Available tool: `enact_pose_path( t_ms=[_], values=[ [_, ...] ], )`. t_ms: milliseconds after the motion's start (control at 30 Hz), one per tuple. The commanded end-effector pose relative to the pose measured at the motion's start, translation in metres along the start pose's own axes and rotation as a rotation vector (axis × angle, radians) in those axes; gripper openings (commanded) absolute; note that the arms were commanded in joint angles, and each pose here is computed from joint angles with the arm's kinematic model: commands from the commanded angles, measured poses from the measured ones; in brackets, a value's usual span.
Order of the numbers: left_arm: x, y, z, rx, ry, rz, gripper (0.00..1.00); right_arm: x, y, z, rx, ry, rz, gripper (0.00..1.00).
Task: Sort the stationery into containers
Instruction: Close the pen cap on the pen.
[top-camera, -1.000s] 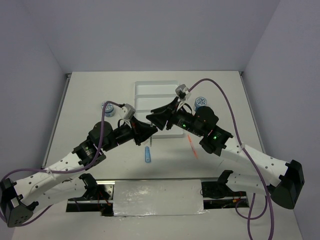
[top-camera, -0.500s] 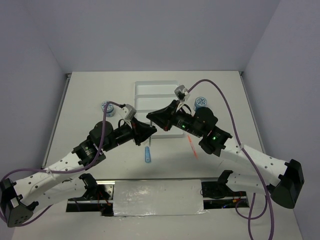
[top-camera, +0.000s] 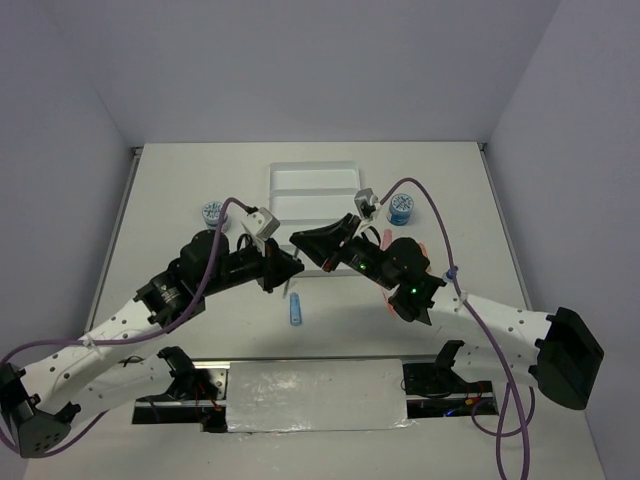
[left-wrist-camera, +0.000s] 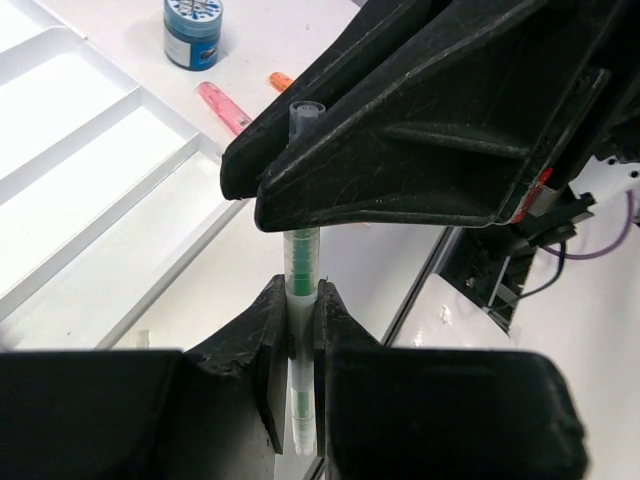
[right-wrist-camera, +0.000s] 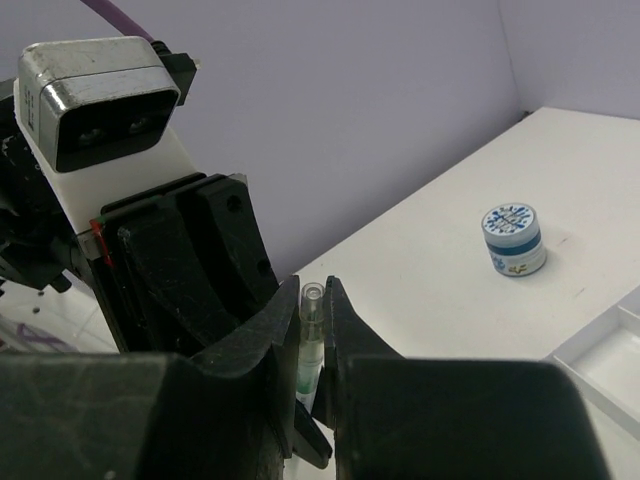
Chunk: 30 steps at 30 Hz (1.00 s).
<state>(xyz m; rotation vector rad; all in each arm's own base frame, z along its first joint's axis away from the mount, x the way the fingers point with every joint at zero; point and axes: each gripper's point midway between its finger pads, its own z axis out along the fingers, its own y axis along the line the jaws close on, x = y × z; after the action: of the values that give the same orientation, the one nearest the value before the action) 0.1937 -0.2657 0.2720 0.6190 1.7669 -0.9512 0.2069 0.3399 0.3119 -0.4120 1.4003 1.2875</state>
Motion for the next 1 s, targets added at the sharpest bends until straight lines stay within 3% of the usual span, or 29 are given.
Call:
enact_pose_path(
  t_ms=[0,433,967],
  values=[
    [-0.167,-0.058,-0.051,0.193,-0.531,0.152,0.0,0.119,-0.028,-0.035,0.087,0.394,-0.009,0.0],
    [-0.185,-0.072,-0.071,0.249,-0.564,0.218,0.0,0.133,-0.019,-0.032,0.06,0.463,0.022,0.0],
    [-0.213,-0.112,-0.109,0.385,-0.643,0.379,0.0,0.185,-0.026,-0.038,0.079,0.673,0.124,0.0]
  ],
)
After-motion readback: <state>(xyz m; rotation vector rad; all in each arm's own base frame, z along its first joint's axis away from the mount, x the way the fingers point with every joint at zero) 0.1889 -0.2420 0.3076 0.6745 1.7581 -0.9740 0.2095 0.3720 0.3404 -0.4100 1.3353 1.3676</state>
